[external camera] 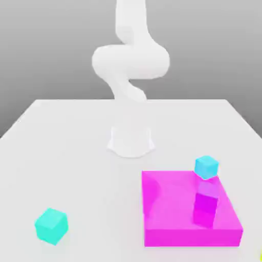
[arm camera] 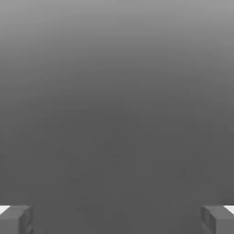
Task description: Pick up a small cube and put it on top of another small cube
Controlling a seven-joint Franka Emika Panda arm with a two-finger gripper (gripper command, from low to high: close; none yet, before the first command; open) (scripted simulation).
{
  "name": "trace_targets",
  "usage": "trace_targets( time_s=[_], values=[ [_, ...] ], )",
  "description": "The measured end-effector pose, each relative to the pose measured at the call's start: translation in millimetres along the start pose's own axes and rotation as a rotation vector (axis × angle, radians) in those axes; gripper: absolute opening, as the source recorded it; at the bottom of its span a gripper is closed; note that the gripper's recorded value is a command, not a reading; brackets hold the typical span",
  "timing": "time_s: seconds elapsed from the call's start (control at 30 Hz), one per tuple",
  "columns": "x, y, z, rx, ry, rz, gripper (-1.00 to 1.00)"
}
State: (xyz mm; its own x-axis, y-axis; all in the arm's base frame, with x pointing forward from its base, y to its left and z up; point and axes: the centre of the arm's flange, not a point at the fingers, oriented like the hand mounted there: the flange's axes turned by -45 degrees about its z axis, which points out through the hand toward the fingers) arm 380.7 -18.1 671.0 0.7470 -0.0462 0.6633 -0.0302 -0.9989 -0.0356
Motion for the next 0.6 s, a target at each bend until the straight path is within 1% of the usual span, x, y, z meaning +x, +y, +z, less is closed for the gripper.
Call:
trace_targets(
  time_s=[0.13,0.3,0.43,0.6],
  values=[
    [-12,32,84,-0.001,-0.120,0.056,0.00],
    [-48,71,178,-0.016,-0.263,0.129,0.00],
    [-91,103,244,-0.039,-0.374,0.187,0.00],
    [-161,146,310,-0.087,-0.512,0.266,0.00]
  ],
)
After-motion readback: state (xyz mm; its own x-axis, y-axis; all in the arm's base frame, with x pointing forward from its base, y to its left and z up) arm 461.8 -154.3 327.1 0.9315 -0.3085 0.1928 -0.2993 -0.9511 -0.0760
